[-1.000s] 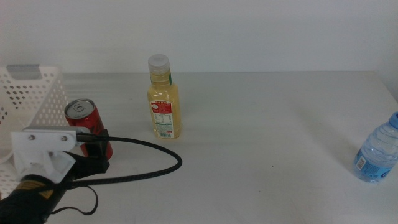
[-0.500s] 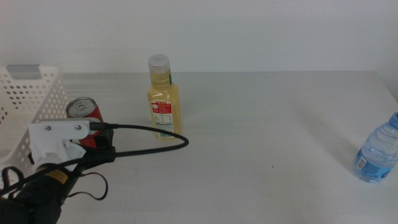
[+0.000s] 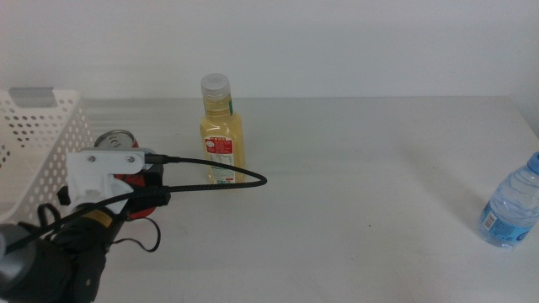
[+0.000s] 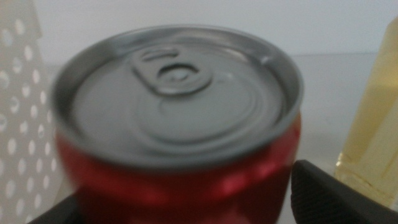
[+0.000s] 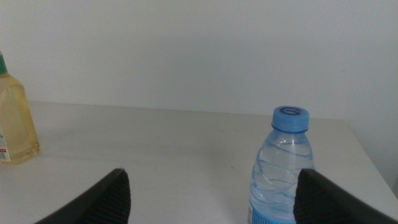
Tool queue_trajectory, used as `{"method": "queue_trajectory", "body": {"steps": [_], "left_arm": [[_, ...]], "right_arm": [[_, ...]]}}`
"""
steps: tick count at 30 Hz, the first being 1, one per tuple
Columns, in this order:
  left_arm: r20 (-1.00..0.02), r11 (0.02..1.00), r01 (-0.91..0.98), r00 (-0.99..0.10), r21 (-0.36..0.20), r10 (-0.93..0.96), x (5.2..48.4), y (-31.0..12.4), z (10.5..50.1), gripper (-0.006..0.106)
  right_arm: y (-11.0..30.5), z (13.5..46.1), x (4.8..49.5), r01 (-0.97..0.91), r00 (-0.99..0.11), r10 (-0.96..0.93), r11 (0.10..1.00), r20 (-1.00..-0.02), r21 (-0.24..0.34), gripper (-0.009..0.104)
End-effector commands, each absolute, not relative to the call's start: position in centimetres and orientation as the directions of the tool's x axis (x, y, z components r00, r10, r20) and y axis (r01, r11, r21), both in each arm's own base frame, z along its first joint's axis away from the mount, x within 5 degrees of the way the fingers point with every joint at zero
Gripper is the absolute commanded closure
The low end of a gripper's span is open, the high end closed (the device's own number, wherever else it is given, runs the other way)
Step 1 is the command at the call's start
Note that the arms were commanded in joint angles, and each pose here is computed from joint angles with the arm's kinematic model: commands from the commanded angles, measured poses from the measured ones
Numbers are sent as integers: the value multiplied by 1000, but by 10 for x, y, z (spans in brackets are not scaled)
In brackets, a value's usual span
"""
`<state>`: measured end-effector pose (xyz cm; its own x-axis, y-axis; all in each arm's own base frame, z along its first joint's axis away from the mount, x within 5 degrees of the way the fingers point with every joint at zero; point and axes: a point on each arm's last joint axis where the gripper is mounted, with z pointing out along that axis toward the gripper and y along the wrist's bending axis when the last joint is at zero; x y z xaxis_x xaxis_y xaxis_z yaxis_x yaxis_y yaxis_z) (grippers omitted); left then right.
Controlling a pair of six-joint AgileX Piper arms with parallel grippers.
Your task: Use arms to grab the bottles and put them into the dustbin to the left of the table.
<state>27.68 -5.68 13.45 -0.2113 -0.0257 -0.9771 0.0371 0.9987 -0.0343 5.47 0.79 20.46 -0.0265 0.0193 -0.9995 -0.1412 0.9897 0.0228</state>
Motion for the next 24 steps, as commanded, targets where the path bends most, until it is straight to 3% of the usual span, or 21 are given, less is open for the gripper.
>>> {"method": "queue_trajectory", "body": {"steps": [1,7,9,10,14,20,24], "left_arm": [[-997,999,33,-77,-30,-27,288,-59,154,15],[-998,999,35,-53,-18,-17,293,-60,157,45],[-999,999,40,-50,-18,-16,293,-61,157,61],[-999,998,57,-51,-12,-9,292,-63,157,76],[-998,996,85,-61,-30,-25,287,-64,157,104],[-997,994,92,-63,-59,-53,266,-58,179,105],[-990,990,117,-126,-76,-61,254,-58,199,105]], "right_arm": [[7,222,50,-137,106,26,990,-994,11,26],[7,222,50,-137,106,26,990,-994,11,26],[7,222,50,-137,106,26,990,-994,11,26],[7,222,50,-137,106,26,990,-994,11,26],[7,222,50,-137,106,26,990,-994,11,26],[7,222,50,-137,106,26,990,-994,11,26],[7,222,50,-137,106,26,990,-994,11,26]]}}
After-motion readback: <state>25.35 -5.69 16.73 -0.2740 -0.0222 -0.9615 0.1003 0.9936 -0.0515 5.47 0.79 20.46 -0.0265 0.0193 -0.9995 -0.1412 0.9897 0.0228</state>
